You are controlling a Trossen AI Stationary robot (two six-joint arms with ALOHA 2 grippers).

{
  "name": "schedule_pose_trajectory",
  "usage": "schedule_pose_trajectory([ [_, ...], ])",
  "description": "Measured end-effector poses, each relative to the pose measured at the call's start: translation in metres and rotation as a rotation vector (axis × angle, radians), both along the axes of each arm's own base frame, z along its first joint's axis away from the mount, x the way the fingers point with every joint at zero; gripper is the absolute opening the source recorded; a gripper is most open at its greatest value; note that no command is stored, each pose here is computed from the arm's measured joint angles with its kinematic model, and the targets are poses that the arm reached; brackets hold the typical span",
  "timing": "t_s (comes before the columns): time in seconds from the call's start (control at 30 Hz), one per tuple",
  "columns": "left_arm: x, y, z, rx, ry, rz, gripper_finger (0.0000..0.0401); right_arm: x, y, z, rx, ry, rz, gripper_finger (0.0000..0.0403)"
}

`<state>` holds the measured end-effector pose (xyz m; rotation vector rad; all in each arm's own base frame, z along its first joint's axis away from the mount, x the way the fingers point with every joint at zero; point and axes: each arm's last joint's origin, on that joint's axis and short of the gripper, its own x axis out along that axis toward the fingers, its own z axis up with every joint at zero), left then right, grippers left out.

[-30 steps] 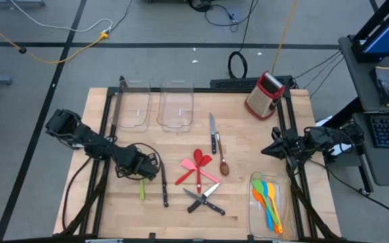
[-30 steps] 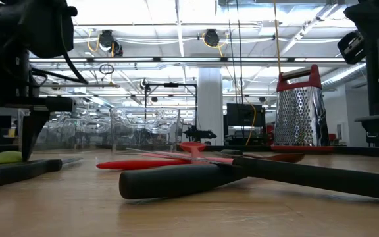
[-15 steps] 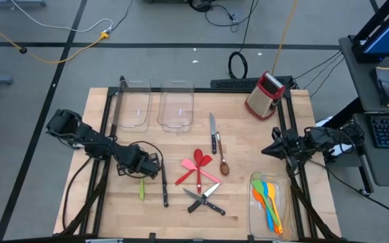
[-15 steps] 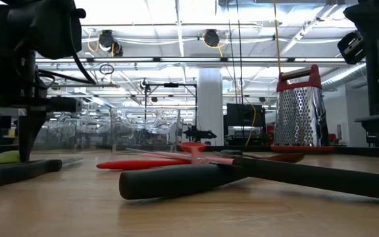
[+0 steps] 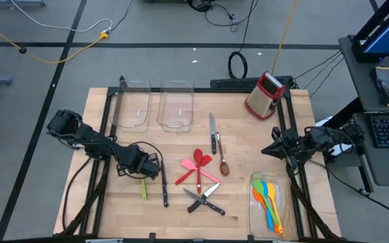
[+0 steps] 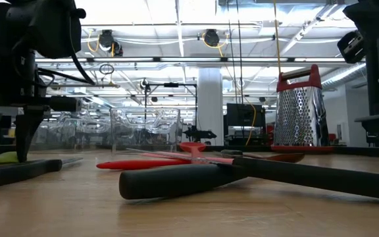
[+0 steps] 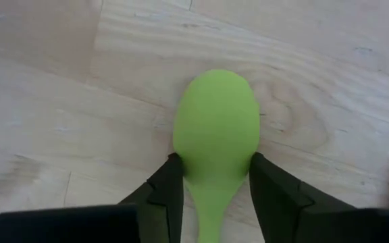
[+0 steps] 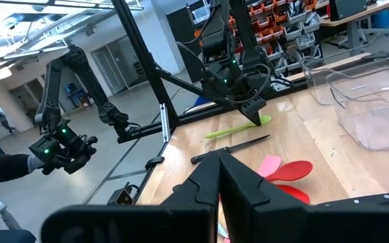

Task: Pick & Place Kitchen Items
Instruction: Put the light green serving spoon into the top right transparent bin

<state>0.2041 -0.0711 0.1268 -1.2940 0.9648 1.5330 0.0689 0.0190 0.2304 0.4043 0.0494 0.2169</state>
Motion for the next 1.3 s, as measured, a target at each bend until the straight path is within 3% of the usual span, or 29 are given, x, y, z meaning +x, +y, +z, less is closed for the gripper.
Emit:
schedule_pose_trajectory([
  [0.2,0.000,0.000,0.001,0.001,-0.005,-0.005,0.0110,0.000,0.000,0.000,0.000,0.001,0.000,0.0000],
  [0.67,-0.002,-0.009,0.001,0.004,-0.018,-0.077,0.0111,0.000,0.000,0.000,-0.003,0.000,0.000,0.0000],
  [0.77,-0.004,-0.014,0.000,0.006,-0.027,-0.094,0.0126,0.000,0.000,0.000,-0.003,0.000,0.000,0.0000],
  [1.03,-0.005,-0.025,-0.004,0.002,-0.044,-0.111,0.0214,0.000,0.000,0.000,-0.003,-0.003,0.000,0.0000],
  [1.13,-0.004,-0.026,-0.007,-0.001,-0.033,-0.115,0.0221,0.000,0.000,0.000,-0.006,-0.005,0.000,0.0000],
  [1.3,-0.003,-0.027,-0.010,-0.010,-0.011,-0.131,0.0198,0.000,0.000,0.000,-0.005,-0.007,0.000,0.0000],
])
